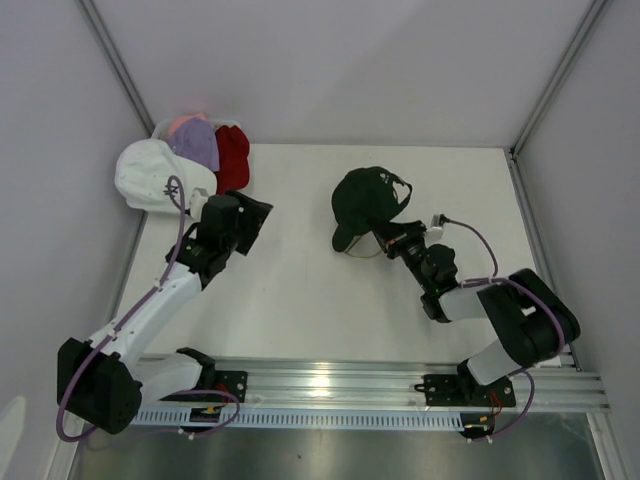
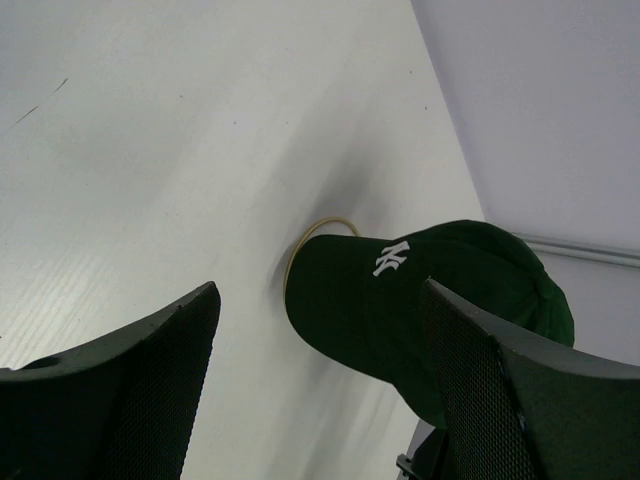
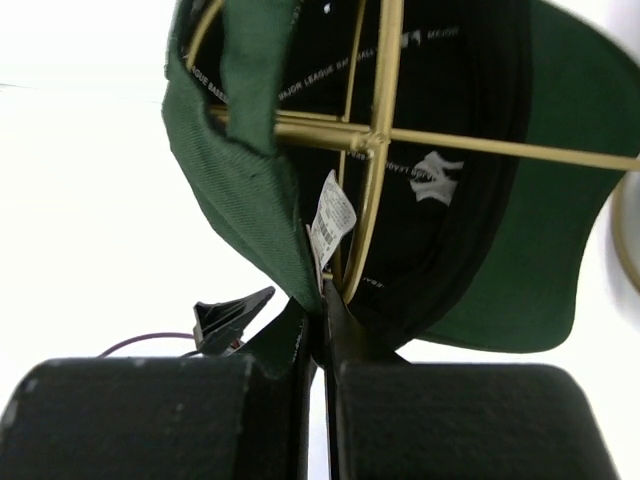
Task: Stack the hats
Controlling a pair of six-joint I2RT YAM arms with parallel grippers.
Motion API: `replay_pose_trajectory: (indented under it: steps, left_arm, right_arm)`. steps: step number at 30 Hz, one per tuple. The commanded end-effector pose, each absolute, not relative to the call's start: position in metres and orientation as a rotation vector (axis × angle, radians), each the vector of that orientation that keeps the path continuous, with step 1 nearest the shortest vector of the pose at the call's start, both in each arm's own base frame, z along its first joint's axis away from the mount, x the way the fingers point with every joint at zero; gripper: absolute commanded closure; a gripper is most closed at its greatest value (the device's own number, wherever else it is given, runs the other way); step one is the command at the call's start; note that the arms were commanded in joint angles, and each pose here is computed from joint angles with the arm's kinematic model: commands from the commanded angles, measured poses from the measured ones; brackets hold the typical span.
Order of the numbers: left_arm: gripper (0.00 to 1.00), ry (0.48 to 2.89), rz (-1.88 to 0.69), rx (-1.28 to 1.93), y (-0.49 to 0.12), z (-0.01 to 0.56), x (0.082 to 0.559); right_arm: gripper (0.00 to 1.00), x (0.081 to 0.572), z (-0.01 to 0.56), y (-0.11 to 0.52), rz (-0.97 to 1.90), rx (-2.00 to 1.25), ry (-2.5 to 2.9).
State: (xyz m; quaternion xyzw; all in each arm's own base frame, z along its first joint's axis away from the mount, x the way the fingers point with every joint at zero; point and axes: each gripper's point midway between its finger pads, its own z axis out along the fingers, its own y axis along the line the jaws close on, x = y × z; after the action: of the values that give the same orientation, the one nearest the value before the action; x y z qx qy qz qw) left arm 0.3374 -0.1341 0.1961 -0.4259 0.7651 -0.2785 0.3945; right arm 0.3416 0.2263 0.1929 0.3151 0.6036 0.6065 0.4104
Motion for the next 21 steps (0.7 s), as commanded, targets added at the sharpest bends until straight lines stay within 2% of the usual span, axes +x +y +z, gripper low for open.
replay_pose_trajectory:
  steps: [1, 4, 5, 7, 11, 13, 14, 16, 17, 21]
  left_arm:
    - [0.16, 1.899, -0.707, -1.030, -0.132, 0.220, 0.346]
    - [0.16, 1.906, -0.703, -1.020, -0.133, 0.220, 0.346]
    - [0.16, 1.909, -0.700, -1.017, -0.133, 0.220, 0.347]
    - [0.16, 1.908, -0.693, -1.013, -0.132, 0.220, 0.347]
    - [0.16, 1.908, -0.676, -1.002, -0.130, 0.222, 0.347]
    - [0.16, 1.900, -0.672, -1.004, -0.129, 0.223, 0.348]
    - [0.16, 1.899, -0.673, -1.004, -0.129, 0.223, 0.348]
    - [0.16, 1.901, -0.680, -0.999, -0.130, 0.224, 0.349]
    - [0.16, 1.905, -0.681, -1.001, -0.131, 0.223, 0.349]
    - [0.16, 1.911, -0.699, -0.983, -0.135, 0.223, 0.350]
  right_arm:
    - [1.00, 0.341, 0.135, 0.236, 1.499, 0.841, 1.689]
    - [1.00, 0.341, 0.126, 0.250, 1.624, 0.801, 1.698]
    - [1.00, 0.337, 0.140, 0.256, 1.710, 0.731, 1.642]
    - [1.00, 0.340, 0.120, 0.263, 1.728, 0.777, 1.693]
    - [1.00, 0.338, 0.108, 0.269, 1.608, 0.718, 1.788]
    - [1.00, 0.340, 0.128, 0.269, 1.555, 0.624, 1.772]
    - [1.00, 0.341, 0.111, 0.264, 1.458, 0.661, 1.856]
    - [1.00, 0.350, 0.140, 0.259, 1.359, 0.558, 1.824]
    - [1.00, 0.350, 0.132, 0.256, 1.300, 0.572, 1.884]
    - [1.00, 0.353, 0.166, 0.249, 1.338, 0.559, 1.794]
